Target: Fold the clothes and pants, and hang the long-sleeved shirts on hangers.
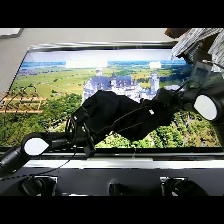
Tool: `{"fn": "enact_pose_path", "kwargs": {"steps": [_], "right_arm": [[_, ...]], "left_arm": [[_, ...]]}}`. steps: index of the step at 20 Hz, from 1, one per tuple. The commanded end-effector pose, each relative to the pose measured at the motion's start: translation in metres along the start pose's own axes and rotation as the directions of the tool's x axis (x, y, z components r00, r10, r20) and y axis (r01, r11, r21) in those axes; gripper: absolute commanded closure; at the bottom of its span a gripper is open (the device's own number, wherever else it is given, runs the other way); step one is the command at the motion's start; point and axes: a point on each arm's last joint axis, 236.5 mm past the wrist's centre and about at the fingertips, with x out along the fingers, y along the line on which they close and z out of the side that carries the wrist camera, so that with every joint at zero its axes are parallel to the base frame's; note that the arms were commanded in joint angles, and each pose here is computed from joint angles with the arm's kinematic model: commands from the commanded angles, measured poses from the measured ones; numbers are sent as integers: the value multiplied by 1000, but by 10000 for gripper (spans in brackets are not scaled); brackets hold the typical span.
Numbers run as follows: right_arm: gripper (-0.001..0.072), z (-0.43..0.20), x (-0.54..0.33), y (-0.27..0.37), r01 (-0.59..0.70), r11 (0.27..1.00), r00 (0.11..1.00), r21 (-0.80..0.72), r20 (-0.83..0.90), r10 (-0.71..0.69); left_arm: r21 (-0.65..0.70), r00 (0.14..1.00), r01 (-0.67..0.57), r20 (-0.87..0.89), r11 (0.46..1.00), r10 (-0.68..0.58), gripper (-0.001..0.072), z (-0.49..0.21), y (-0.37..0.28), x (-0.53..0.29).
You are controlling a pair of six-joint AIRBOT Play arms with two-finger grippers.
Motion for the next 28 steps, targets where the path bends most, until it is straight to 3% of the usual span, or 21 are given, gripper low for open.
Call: {"fn": "enact_pose_path", "kwargs": {"steps": [1,21,28], "right_arm": [[688,3,-3,9,-41,999,999,14,13,41],[687,-3,1,27,-105,994,994,30,-19,105],[686,-2,6,25,-88,996,996,23,-20,88]], "left_arm": [[7,1000,-4,26,1000,4,691,6,0,11],[-32,991,-55,124,998,58,689,48,10,62],[-33,991,-22,128,999,27,690,49,-6,66]]}}
